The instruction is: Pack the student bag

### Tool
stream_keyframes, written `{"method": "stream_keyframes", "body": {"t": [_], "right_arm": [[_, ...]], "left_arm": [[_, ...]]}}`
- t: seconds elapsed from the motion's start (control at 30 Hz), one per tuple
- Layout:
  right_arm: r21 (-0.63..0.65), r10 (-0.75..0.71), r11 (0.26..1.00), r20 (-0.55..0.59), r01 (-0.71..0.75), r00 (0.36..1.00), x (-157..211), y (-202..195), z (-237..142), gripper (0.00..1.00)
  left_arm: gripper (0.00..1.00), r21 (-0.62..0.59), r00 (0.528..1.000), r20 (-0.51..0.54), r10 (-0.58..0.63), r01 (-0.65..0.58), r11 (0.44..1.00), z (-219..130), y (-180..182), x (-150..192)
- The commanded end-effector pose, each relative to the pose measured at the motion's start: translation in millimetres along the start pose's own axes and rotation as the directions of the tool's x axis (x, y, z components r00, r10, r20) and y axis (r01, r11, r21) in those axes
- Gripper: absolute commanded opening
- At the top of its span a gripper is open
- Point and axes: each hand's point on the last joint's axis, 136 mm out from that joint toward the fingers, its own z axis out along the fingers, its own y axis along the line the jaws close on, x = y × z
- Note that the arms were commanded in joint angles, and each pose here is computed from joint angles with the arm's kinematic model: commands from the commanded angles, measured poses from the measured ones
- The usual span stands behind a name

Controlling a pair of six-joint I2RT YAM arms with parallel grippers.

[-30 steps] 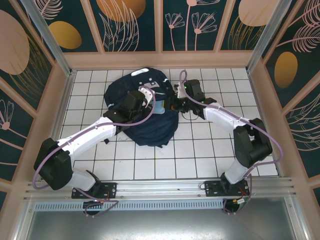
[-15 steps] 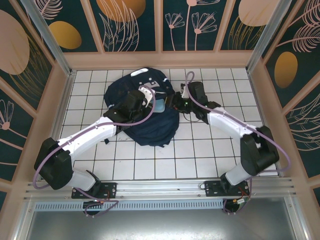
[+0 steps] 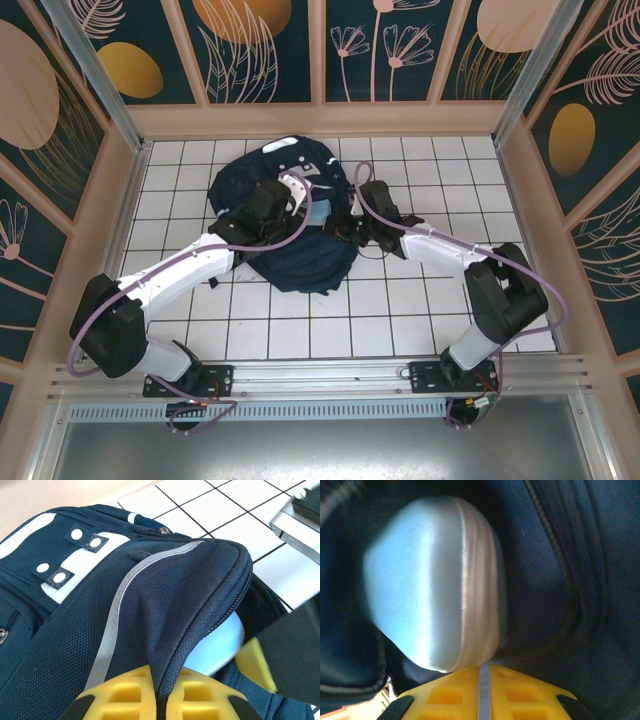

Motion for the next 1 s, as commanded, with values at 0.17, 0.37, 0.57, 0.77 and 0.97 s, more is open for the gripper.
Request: {"method": "stream_keyframes", "body": {"t": [0.17,0.37,0.57,0.77,0.97], "right_arm": [[-0.089,0.013,0.996,0.223,0.007,0.975,-82,36,4,0.15],[-0.061,-0.001,0.998,0.198,0.014,0.980,-69,30,-6,0.25],[0.083,-0.044,0.996,0.187,0.028,0.981,-27,-8,-55,0.46],[0.197,-0.049,0.980,0.143,0.020,0.988,18,-30,-82,0.59],[0.148,-0.073,0.987,0.082,0.060,0.994,54,8,-64,0.64]], "left_arm": [[0.00,0.127,0.987,0.147,-0.058,0.040,0.991,-5,-27,-53],[0.11,0.178,0.984,0.135,-0.113,0.088,0.980,4,-36,-63],[0.67,0.172,0.971,0.123,-0.204,0.181,0.968,-7,-31,-58],[0.92,0.128,0.927,0.106,-0.360,0.346,0.929,-31,-8,-42],[0.91,-0.046,0.781,0.048,-0.623,0.624,0.780,-41,57,23]]}}
